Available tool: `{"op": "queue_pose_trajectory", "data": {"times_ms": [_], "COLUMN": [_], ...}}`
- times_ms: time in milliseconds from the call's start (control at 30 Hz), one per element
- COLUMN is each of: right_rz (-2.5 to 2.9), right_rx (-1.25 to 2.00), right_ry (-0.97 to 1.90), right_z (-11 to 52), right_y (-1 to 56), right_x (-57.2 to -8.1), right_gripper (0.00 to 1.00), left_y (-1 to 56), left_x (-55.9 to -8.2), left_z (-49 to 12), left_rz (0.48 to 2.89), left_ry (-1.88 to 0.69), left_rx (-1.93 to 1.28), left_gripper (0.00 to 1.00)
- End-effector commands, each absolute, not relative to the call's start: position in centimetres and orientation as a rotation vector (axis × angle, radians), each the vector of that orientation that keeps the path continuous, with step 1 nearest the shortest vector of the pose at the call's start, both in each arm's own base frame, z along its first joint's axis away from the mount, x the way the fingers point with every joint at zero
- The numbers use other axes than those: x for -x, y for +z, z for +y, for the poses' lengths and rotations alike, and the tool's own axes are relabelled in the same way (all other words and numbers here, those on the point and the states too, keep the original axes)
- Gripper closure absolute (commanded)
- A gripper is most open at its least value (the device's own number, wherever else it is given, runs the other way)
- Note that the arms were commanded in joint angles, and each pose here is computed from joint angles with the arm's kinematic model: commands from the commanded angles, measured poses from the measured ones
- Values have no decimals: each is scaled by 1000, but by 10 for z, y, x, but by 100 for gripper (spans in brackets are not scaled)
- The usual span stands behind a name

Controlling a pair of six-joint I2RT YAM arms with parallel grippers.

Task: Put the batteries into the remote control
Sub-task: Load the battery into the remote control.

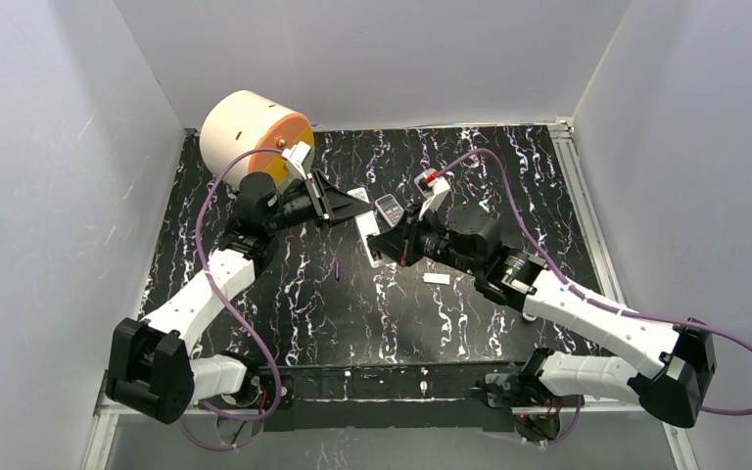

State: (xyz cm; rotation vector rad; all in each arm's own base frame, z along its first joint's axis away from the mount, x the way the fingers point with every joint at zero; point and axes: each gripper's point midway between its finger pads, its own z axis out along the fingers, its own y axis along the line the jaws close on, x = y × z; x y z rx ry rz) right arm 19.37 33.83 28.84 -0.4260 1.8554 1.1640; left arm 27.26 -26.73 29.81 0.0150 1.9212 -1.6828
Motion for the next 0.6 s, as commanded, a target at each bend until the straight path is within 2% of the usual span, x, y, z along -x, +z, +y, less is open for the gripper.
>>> {"op": "queue_pose_trajectory", "data": {"times_ms": [0,233,567], "right_rz": [1800,1805,1816], "right_rx": [454,494,530], "right_ry": [1110,1041,968], "right_z": [341,346,349], "right_y": [307,299,295], "right_x": [-198,-201,-196], "right_gripper": [99,98,87], "left_y": [314,320,328], "left_x": [-263,-260,-259], "left_z": [-267,-267,-263], "left_rz": [1863,1845,1809], "left_ry": [-1762,-1793,-1828], "left_rx": [-68,-69,-33], "left_gripper": [100,100,100]}}
